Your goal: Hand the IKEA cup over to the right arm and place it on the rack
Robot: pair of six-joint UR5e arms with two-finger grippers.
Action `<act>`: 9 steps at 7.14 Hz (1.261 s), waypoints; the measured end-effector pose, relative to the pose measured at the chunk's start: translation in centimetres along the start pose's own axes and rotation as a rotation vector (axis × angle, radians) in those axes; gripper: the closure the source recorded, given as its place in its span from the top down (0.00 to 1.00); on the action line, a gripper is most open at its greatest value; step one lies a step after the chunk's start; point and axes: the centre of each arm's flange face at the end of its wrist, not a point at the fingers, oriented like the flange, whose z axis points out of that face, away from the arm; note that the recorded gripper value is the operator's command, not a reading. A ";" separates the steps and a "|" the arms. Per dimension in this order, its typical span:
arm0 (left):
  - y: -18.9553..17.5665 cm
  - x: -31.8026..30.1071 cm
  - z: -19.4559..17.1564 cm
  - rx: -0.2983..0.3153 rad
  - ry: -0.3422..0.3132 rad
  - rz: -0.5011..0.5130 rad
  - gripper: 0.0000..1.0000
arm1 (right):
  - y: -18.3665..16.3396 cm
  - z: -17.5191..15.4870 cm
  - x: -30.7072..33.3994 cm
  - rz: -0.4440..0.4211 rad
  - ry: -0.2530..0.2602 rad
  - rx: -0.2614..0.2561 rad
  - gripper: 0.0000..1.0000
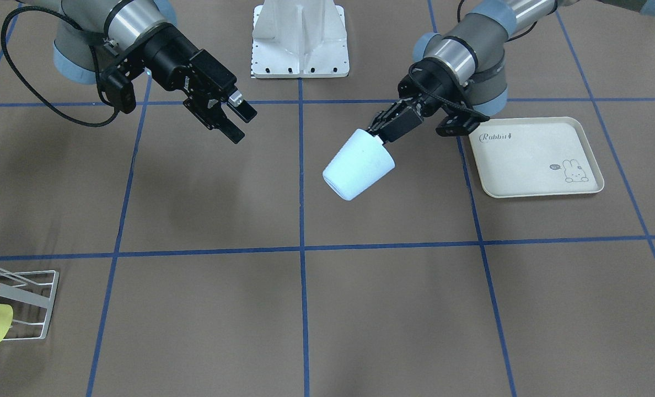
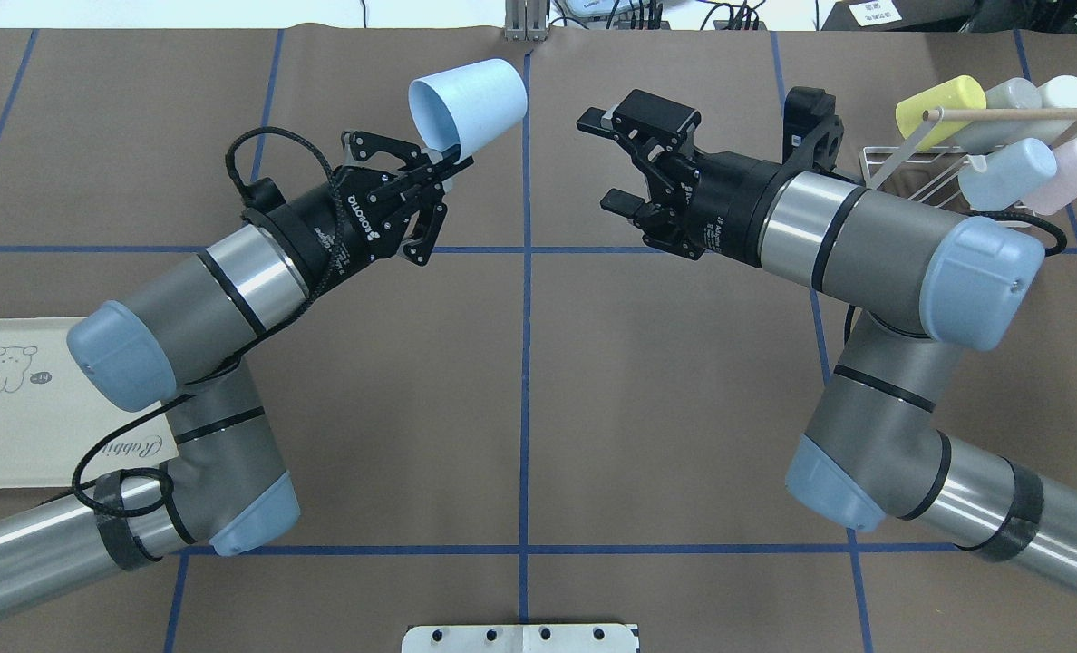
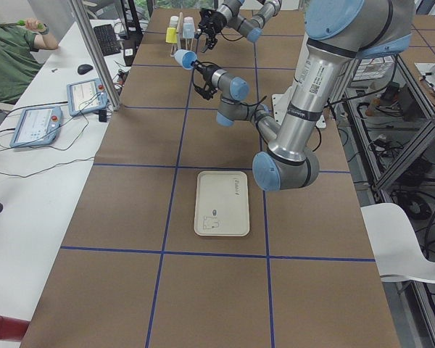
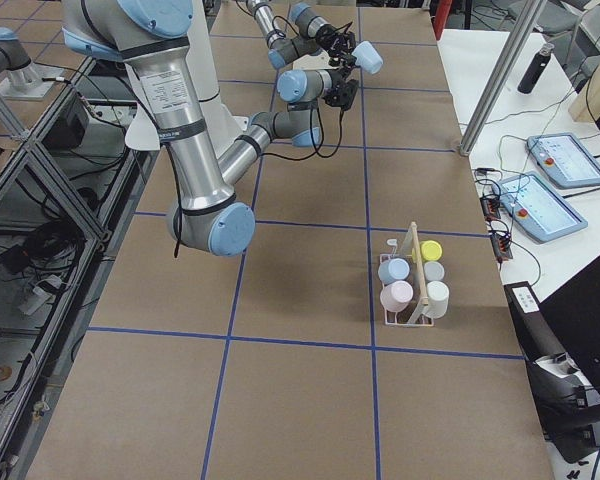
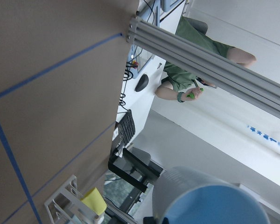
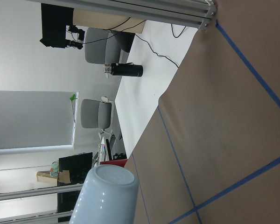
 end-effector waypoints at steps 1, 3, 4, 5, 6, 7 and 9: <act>1.4 -1.4 0.7 -0.019 0.007 -0.022 0.00 | 0.3 0.3 -0.3 0.016 -0.007 -0.006 1.00; 2.4 -3.1 2.0 -0.028 0.007 -0.036 0.00 | 0.5 0.5 -0.4 0.035 -0.011 -0.012 1.00; 2.6 -3.4 2.2 -0.029 0.006 -0.038 0.00 | 0.5 0.6 -0.4 0.037 -0.009 -0.011 1.00; 2.7 -3.7 2.3 -0.030 0.003 -0.039 0.00 | 0.4 0.7 -0.2 0.037 -0.006 -0.010 1.00; 3.0 -4.1 2.3 -0.032 -0.002 -0.042 0.00 | 0.4 0.8 -0.1 0.037 -0.004 -0.008 1.00; 3.2 -4.5 2.3 -0.032 -0.007 -0.045 0.00 | 0.4 0.9 -0.1 0.037 -0.003 -0.008 1.00; 3.8 -5.1 2.3 -0.032 -0.004 -0.052 0.00 | 0.4 1.1 -0.1 0.037 -0.003 -0.008 1.00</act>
